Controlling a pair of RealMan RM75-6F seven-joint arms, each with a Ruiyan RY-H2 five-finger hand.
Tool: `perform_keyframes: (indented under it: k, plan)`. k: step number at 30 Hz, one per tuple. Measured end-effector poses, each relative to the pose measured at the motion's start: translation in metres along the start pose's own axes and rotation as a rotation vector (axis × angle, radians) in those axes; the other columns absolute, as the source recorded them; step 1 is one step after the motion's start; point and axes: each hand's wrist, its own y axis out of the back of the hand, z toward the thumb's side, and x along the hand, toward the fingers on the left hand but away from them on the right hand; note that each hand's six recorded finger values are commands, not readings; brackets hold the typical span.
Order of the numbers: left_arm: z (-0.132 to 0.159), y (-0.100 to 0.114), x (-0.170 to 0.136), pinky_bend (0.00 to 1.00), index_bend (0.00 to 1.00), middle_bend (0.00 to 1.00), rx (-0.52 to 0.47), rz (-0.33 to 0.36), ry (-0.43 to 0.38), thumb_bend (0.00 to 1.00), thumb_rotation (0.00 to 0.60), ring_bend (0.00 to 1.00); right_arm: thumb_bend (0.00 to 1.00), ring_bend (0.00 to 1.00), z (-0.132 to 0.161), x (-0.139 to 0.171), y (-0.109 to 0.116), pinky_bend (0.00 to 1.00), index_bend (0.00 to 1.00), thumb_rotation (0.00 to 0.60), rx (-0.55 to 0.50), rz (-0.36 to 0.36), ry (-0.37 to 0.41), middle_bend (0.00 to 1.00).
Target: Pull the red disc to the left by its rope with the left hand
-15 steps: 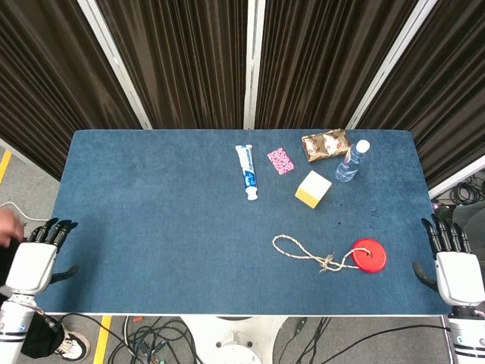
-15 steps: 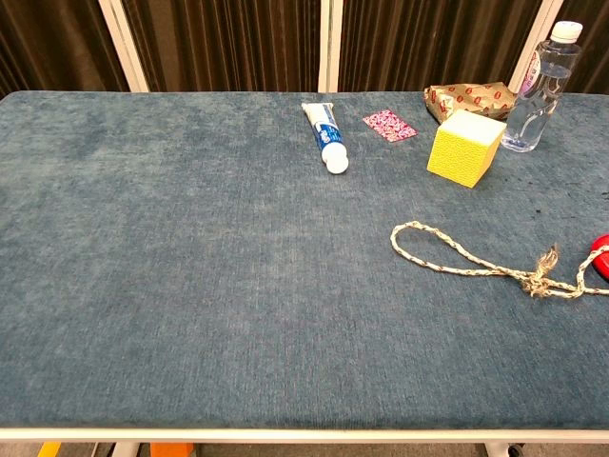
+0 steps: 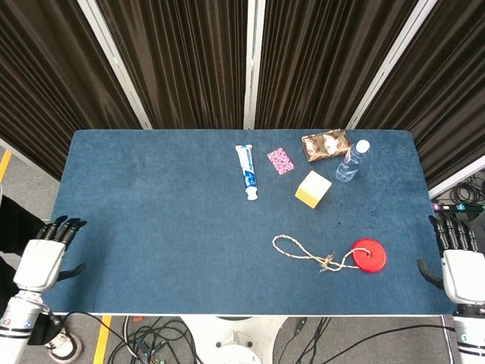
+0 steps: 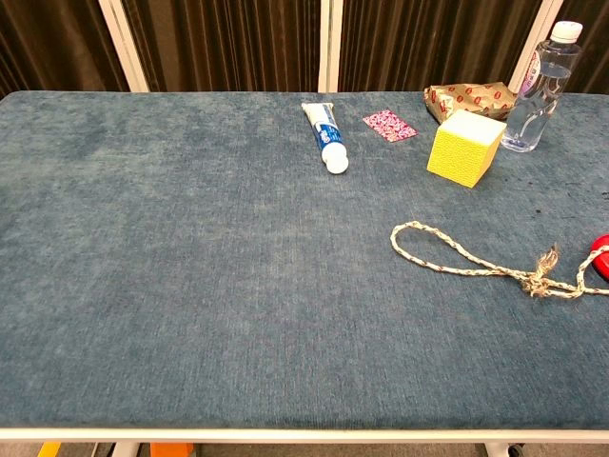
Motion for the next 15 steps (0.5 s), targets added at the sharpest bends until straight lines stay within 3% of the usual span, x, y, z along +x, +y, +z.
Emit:
perform_keyframes:
  k: [6,15]
  plan:
    - [0.037,-0.006,0.025,0.24,0.17,0.17,-0.023,-0.030,-0.140,0.05,0.600,0.11,0.18,0.00,-0.008,0.001,0.002,0.00,0.00,0.600,-0.002,0.002,-0.013,0.00]
    - [0.136,-0.018,0.091,0.24,0.17,0.17,-0.077,-0.090,-0.445,0.06,0.600,0.11,0.18,0.00,-0.023,0.003,0.011,0.00,0.00,0.600,-0.029,-0.021,-0.049,0.00]
